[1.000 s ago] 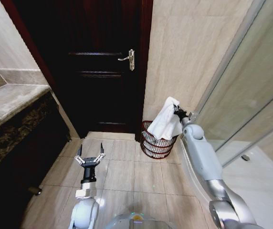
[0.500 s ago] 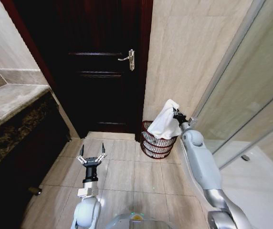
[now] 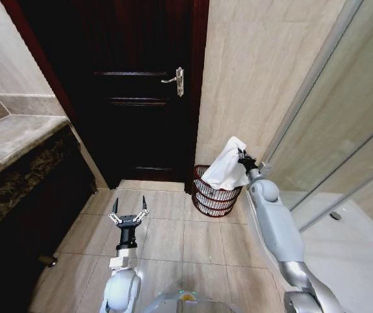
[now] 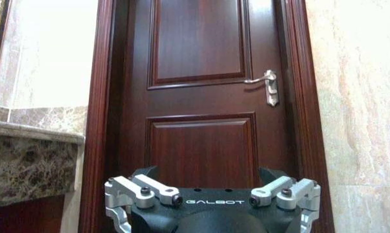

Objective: Discard the used towel into the hamper.

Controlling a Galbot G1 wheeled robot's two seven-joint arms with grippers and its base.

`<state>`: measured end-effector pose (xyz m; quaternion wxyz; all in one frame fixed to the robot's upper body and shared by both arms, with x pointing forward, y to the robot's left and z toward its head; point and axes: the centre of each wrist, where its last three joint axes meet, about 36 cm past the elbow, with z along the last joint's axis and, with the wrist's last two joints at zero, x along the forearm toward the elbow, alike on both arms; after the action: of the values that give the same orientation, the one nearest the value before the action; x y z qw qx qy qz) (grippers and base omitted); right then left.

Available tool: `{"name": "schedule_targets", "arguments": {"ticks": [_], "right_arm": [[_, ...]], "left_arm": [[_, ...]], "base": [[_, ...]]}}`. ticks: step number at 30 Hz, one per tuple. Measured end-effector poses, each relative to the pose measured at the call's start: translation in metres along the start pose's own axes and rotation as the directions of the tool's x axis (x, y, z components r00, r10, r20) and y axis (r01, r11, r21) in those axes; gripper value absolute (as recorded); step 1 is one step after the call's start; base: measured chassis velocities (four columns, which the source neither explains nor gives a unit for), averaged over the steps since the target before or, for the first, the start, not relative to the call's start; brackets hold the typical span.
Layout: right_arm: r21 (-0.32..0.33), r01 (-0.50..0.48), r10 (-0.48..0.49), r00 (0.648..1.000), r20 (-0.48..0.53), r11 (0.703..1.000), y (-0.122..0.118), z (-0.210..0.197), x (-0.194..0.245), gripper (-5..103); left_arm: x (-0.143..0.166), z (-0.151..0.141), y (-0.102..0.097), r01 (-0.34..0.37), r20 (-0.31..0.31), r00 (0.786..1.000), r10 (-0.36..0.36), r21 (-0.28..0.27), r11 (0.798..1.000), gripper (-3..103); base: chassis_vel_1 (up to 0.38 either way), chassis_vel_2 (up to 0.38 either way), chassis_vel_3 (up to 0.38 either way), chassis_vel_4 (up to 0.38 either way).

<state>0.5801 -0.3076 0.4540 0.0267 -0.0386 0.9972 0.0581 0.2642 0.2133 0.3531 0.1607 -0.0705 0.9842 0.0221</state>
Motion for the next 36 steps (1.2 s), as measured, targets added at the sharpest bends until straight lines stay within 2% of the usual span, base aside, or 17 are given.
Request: {"name": "schedule_targets", "arguments": {"ticks": [6,14,18,20,25,32,36], "right_arm": [[0.022,-0.003,0.003,1.0,0.007,1.0,0.006,0.003,0.023,9],[0.039,-0.03,0.03,1.0,0.0,0.999,0.001,0.02,0.043,9],[0.077,-0.039,0.038,0.999,0.013,0.996,0.008,0.024,0.062,9],[0.094,-0.037,0.035,0.999,0.022,0.995,0.021,0.034,0.09,9],[0.072,-0.049,0.047,0.998,0.037,0.996,0.035,0.038,0.111,9],[0.047,-0.08,0.078,0.995,0.055,0.996,0.041,0.034,0.12,9],[0.058,-0.08,0.076,0.995,0.058,0.995,0.044,0.035,0.132,9]], "left_arm": [[0.0,0.0,0.001,0.002,0.002,1.0,-0.002,-0.001,1.0,100],[0.0,0.0,-0.004,-0.006,0.002,1.0,0.006,0.005,1.0,100],[0.0,0.001,-0.003,-0.004,0.001,1.0,0.004,0.005,1.0,100],[0.0,0.002,0.001,0.001,-0.001,1.0,-0.001,0.005,1.0,100],[-0.001,0.004,0.006,0.003,-0.001,1.0,-0.003,0.002,1.0,100],[-0.001,0.004,0.006,0.007,-0.003,1.0,-0.007,0.012,1.0,100],[-0.002,0.005,0.006,0.005,-0.002,1.0,-0.005,0.012,1.0,100]], "base": [[-0.055,0.076,0.06,-0.061],[-0.107,0.117,0.11,-0.115],[-0.082,0.055,0.075,-0.074],[0.0,0.0,0.0,0.0],[0.0,0.0,0.0,0.0],[0.0,0.0,0.0,0.0],[0.0,0.0,0.0,0.0]]}}
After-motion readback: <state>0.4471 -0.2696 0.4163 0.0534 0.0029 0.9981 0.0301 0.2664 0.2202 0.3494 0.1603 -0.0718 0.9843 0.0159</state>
